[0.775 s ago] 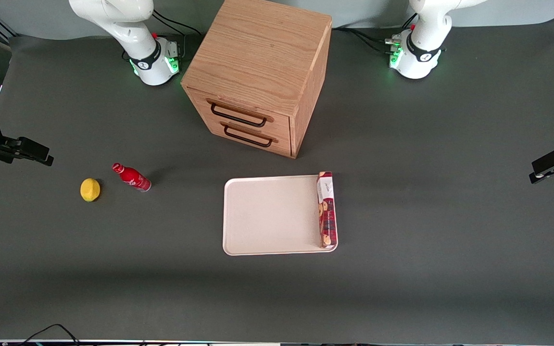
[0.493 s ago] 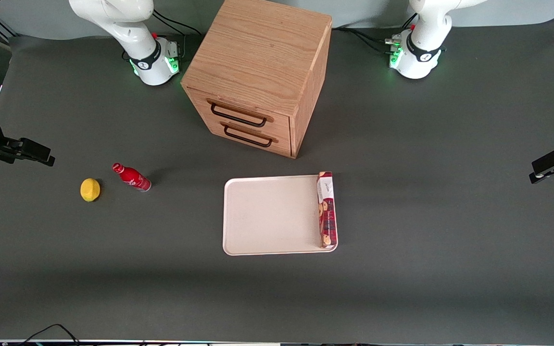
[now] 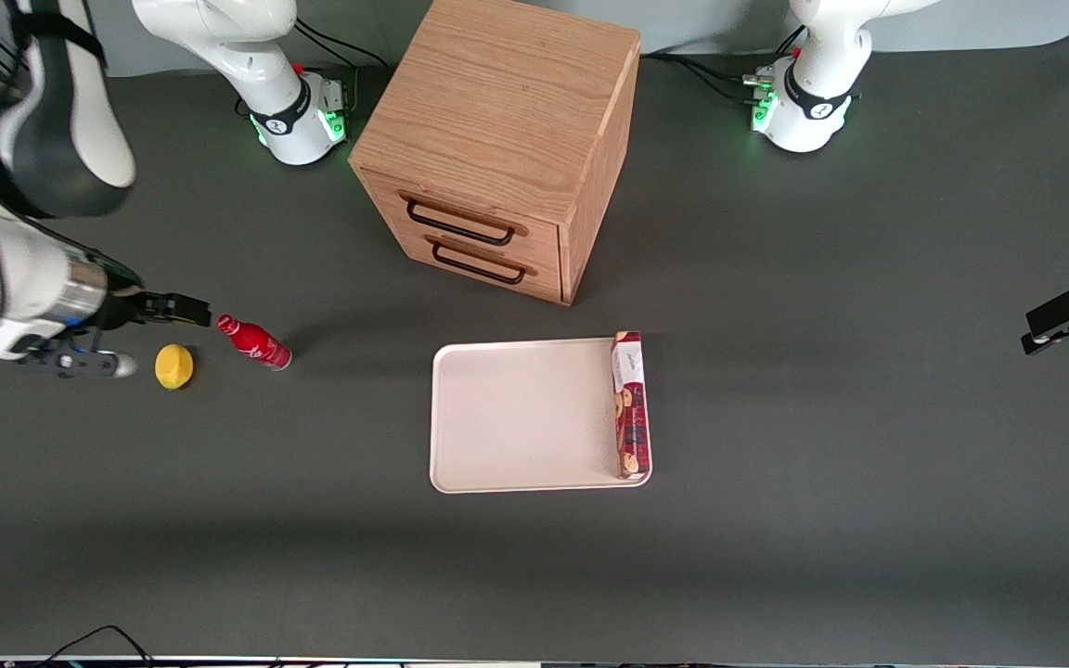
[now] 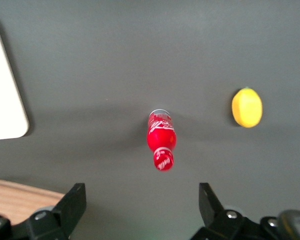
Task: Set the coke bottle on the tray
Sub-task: 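Move the right gripper down toward the red Coca-Cola bottle, then close the right gripper around the bottle's cap end, then lift the bottle and carry it over the white tray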
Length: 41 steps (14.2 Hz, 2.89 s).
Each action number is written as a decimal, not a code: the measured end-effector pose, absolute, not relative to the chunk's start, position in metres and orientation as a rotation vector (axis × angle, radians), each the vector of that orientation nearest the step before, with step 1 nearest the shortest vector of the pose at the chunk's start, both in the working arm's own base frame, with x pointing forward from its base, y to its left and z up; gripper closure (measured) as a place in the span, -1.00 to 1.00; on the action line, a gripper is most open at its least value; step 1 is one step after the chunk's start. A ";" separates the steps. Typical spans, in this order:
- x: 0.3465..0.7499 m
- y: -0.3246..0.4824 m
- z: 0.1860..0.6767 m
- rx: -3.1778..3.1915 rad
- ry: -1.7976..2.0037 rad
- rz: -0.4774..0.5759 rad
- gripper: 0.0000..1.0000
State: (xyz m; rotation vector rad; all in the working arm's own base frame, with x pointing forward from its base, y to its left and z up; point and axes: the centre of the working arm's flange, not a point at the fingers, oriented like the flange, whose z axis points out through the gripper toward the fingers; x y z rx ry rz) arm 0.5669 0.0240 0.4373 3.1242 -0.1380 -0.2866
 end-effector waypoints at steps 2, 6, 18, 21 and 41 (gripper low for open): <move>0.553 0.022 0.387 3.126 -0.146 -0.270 -1.00; 0.525 0.019 0.322 3.128 -0.152 -0.245 -1.00; 0.526 0.018 0.346 3.097 -0.106 -0.168 0.36; 0.554 0.033 0.447 3.093 -0.077 -0.139 0.36; 0.642 0.355 0.327 3.113 -0.568 -0.245 0.36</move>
